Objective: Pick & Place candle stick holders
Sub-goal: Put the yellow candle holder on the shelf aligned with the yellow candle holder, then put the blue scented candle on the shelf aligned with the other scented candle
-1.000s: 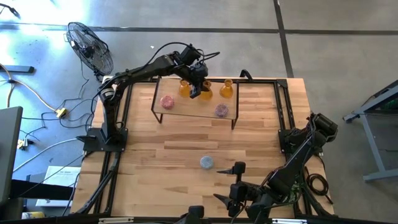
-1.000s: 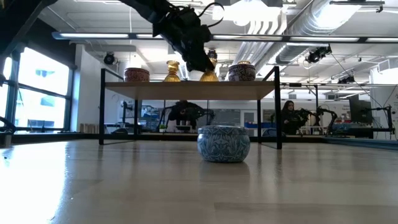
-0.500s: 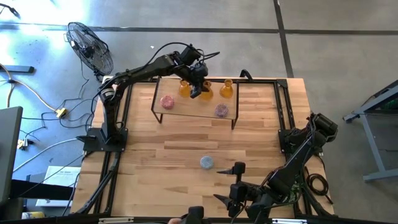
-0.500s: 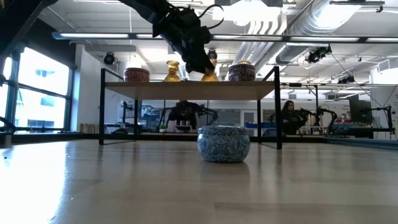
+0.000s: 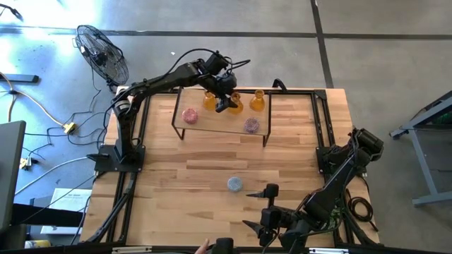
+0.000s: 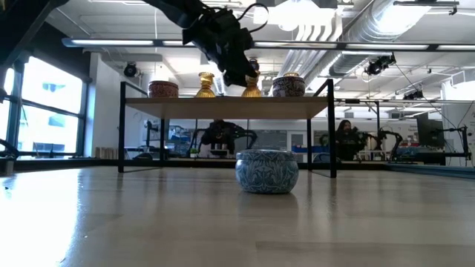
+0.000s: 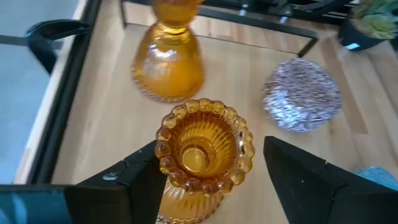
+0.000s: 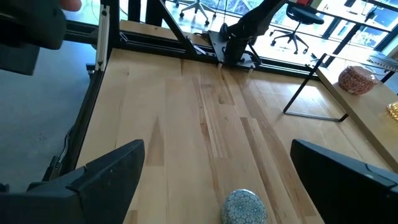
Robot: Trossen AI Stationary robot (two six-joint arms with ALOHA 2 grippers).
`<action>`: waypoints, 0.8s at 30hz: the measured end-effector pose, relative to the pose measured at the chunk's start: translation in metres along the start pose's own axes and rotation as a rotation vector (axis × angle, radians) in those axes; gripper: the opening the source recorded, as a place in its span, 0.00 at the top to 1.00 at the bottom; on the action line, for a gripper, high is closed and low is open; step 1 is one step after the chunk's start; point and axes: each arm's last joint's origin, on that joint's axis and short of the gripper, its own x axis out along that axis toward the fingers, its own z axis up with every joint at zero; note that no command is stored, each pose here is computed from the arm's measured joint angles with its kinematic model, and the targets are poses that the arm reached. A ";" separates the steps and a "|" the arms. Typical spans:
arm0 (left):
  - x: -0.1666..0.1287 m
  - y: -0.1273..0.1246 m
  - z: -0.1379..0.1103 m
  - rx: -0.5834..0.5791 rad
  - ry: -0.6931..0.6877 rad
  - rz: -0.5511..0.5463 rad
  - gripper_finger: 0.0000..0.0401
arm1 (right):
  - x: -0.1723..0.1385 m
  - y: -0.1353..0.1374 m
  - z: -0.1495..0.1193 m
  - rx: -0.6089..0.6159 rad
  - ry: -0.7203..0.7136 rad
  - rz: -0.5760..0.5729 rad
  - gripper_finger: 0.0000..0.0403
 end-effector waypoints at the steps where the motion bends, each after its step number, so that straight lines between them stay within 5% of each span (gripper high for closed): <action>1: 0.001 -0.002 0.001 0.006 -0.003 -0.015 0.35 | 0.000 0.000 0.000 0.000 0.000 0.000 0.01; 6: 0.003 -0.004 0.001 0.035 0.002 -0.008 0.29 | 0.000 0.000 0.000 0.000 0.000 0.000 0.01; 15: 0.004 -0.004 0.002 0.073 0.056 0.171 0.21 | 0.000 0.000 0.000 0.004 0.006 0.013 0.01; 24: -0.037 -0.029 0.032 0.208 -0.057 0.294 0.20 | 0.000 0.000 0.000 0.002 0.007 0.013 0.01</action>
